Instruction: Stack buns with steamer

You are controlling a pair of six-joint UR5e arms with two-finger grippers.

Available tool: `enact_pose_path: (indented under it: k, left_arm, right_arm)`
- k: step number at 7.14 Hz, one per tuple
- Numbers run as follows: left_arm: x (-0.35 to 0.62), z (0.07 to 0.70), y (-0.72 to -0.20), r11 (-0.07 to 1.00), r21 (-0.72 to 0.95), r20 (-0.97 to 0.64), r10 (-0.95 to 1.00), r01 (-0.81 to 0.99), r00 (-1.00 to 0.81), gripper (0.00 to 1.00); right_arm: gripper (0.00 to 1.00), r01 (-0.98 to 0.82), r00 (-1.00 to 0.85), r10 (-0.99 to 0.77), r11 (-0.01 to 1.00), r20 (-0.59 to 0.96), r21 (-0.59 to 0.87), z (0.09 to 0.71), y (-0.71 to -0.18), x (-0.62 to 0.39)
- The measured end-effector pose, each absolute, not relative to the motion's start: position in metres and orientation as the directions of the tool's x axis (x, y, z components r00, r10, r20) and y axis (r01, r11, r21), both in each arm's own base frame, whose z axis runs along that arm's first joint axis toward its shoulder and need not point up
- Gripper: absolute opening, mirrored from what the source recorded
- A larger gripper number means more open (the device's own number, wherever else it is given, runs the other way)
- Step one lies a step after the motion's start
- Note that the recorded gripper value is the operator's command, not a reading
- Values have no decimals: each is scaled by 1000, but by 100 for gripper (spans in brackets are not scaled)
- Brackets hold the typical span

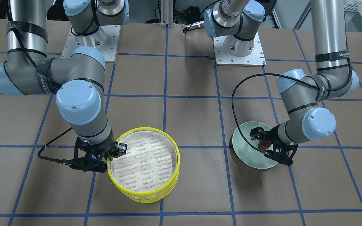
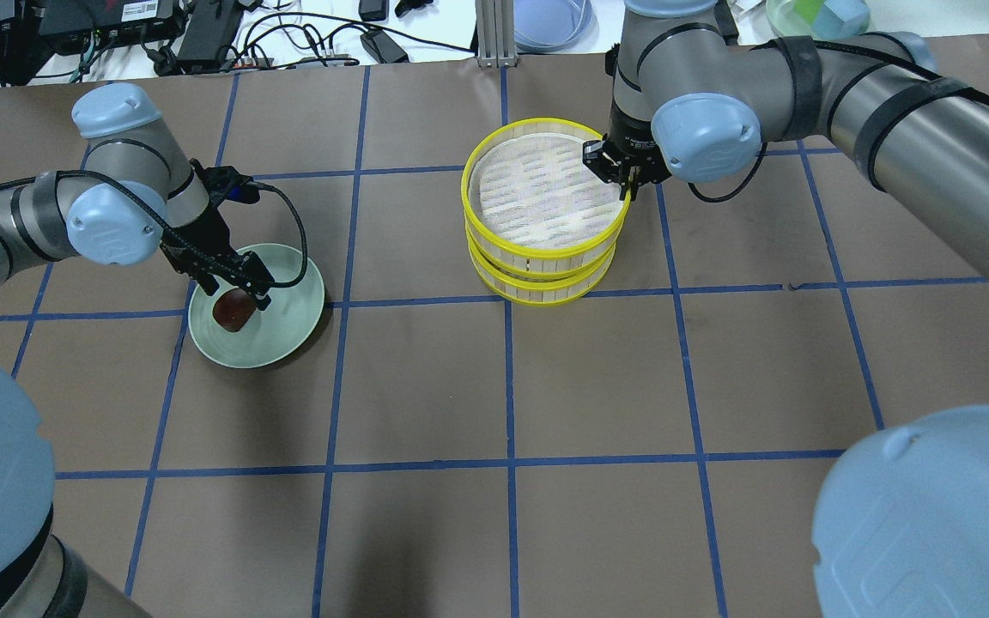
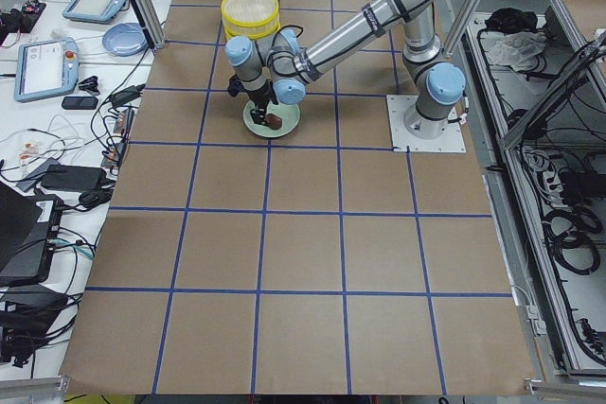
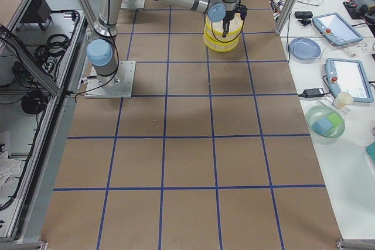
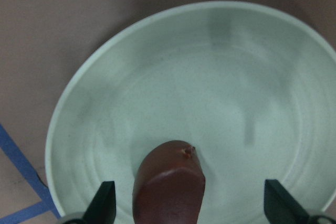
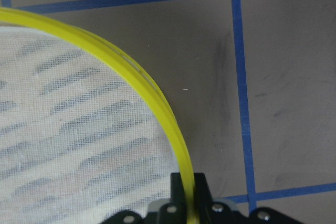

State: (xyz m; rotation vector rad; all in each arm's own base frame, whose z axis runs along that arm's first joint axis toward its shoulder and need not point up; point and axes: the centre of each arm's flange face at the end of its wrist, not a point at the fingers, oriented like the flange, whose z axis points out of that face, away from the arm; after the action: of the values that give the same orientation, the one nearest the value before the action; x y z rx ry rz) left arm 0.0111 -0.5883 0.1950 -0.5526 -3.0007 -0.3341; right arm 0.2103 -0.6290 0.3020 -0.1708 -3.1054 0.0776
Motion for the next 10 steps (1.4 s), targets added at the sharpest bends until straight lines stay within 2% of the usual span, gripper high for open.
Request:
enact_pose_path:
  k: [1, 2, 5, 9, 10]
  left_arm:
    - [12, 189, -590, 909, 210, 109, 345, 361, -932, 5]
    - [14, 185, -590, 905, 224, 101, 348, 362, -932, 0]
    - [17, 186, -594, 895, 225, 89, 375, 386, -923, 0]
    - [19, 253, -627, 964, 118, 3, 240, 239, -971, 0]
    - [13, 267, -630, 980, 91, -6, 180, 178, -984, 0]
  right_arm:
    - [0, 120, -992, 122, 991, 28, -50, 299, -628, 212]
    - [0, 126, -991, 127, 991, 29, -48, 297, -627, 212]
    - [0, 130, -991, 131, 991, 31, -40, 291, -626, 212]
    - [0, 131, -991, 133, 991, 32, -39, 283, -630, 213]
    - [23, 132, -991, 133, 990, 32, -42, 282, -630, 212]
